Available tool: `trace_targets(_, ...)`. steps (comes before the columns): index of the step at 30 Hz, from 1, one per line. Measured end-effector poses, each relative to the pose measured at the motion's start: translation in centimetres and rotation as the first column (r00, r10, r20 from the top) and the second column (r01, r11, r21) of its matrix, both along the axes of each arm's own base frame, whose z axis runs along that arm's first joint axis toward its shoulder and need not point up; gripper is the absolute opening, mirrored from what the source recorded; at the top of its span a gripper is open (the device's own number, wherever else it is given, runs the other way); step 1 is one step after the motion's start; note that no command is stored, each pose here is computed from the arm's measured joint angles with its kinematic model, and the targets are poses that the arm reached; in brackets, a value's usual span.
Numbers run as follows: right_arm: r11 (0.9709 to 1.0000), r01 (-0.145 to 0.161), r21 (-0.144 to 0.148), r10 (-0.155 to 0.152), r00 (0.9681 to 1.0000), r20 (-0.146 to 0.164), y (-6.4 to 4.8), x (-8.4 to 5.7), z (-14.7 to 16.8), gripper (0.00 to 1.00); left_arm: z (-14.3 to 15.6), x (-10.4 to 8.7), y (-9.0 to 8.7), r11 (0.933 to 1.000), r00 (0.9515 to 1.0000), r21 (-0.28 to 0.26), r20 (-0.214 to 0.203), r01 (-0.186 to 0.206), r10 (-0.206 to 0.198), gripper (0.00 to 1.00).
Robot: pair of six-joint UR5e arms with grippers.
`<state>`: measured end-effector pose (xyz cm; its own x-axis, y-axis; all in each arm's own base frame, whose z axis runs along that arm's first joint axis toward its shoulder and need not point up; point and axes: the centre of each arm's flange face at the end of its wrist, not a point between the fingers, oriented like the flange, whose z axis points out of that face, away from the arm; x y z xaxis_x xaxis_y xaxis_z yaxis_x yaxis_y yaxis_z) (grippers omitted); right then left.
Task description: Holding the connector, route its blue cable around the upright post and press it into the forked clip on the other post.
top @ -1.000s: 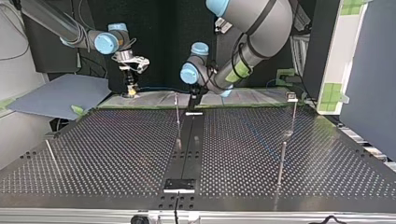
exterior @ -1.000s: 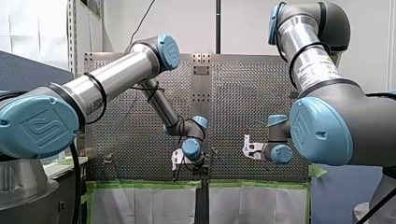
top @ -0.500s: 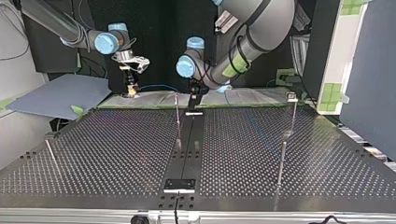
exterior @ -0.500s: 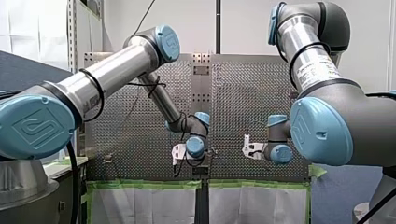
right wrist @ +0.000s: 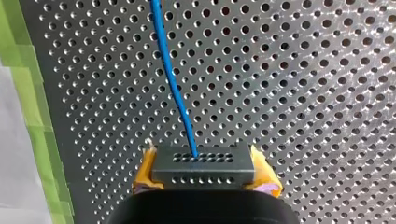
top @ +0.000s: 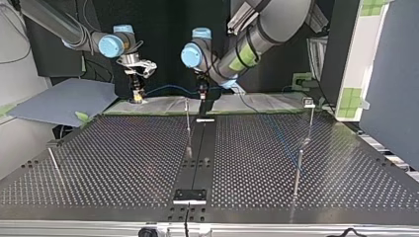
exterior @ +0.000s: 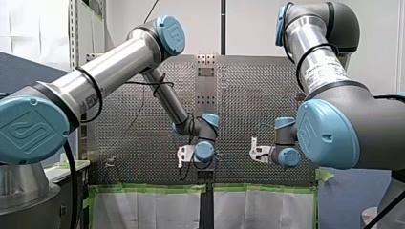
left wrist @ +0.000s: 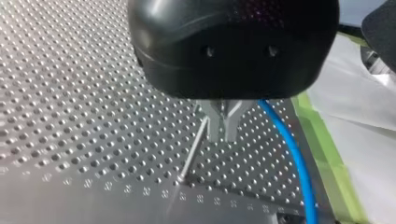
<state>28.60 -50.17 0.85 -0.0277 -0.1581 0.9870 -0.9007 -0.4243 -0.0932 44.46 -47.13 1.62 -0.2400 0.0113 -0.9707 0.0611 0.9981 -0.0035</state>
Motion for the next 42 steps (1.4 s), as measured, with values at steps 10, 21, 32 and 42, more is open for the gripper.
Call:
trace_targets(10,1.0000,0.009,-0.003,-0.009,0.9999,0.008,-0.5,-0.4,0.2,0.00,0.0,-1.1,-0.9,1.0000,0.9999,0.006,0.014,0.002,-0.002,0.04)
trace_targets(21,1.0000,0.004,-0.002,-0.004,1.0000,0.006,-0.4,-0.2,0.1,0.00,-0.9,-1.9,-0.8,0.9997,0.9998,0.018,-0.004,0.017,-0.017,0.06)
trace_targets(32,1.0000,0.005,0.001,-0.005,1.0000,0.008,-0.2,0.0,0.0,0.00,-2.4,-1.1,-0.3,0.9994,0.9992,0.013,-0.022,0.033,-0.033,0.06)
trace_targets(42,1.0000,0.007,0.004,-0.007,0.9999,0.014,-0.4,0.1,-1.6,0.00,-2.1,0.1,-0.5,0.9987,0.9986,-0.007,-0.016,0.051,-0.051,0.06)
